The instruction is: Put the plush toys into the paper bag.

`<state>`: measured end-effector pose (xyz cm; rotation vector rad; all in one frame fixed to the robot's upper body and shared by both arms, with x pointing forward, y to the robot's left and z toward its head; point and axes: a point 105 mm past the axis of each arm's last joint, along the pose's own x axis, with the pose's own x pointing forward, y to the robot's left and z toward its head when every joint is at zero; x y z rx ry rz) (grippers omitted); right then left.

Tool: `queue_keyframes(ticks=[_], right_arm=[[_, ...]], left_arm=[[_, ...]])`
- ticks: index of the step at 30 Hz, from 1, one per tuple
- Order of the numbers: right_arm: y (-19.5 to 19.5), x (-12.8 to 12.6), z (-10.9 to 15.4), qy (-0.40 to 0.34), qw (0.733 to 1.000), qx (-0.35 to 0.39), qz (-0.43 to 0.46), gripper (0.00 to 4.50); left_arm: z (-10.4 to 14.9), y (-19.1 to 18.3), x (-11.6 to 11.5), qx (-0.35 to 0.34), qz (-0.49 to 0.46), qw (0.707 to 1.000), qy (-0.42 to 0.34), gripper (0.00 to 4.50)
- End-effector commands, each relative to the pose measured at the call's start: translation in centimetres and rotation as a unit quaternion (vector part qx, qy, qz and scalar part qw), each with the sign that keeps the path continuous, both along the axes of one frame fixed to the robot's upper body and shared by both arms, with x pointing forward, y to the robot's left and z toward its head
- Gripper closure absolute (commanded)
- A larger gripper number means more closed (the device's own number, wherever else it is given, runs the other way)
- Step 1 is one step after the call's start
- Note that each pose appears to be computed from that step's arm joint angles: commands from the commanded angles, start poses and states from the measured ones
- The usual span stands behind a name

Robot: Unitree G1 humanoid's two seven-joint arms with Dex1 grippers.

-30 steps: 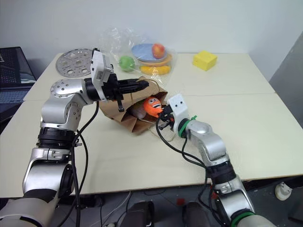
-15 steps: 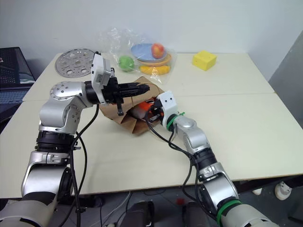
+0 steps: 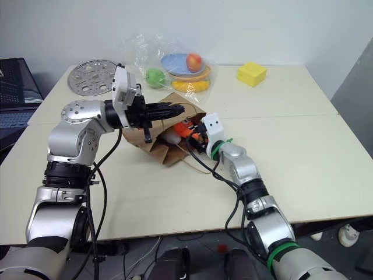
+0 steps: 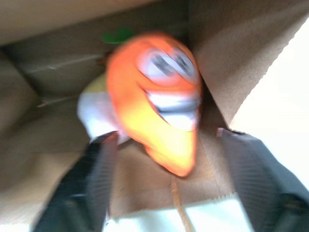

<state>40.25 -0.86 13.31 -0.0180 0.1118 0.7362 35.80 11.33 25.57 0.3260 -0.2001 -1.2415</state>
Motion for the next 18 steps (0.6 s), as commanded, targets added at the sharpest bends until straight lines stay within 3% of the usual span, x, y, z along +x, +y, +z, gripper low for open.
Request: queue_keyframes(ticks=[1,7,15,18], right_arm=[[-0.5,-1.8,2.1,-0.029,0.999,0.004,0.019,0.02],[-3.4,-4.8,-0.6,0.003,0.998,-0.062,0.005,0.02],[-4.1,-3.8,-4.6,0.068,0.993,-0.090,-0.039,0.02],[-3.8,-3.7,-4.9,0.066,0.992,-0.097,-0.035,0.95]], left_arm=[[1.3,-0.4,-0.5,-0.004,-0.009,1.000,-0.029,4.50],[1.3,-0.3,-0.5,-0.004,-0.009,0.999,-0.030,4.50],[1.2,-0.4,-0.4,-0.006,-0.005,0.999,-0.033,4.50],[1.3,-0.2,-0.5,-0.006,-0.002,0.999,-0.033,4.50]])
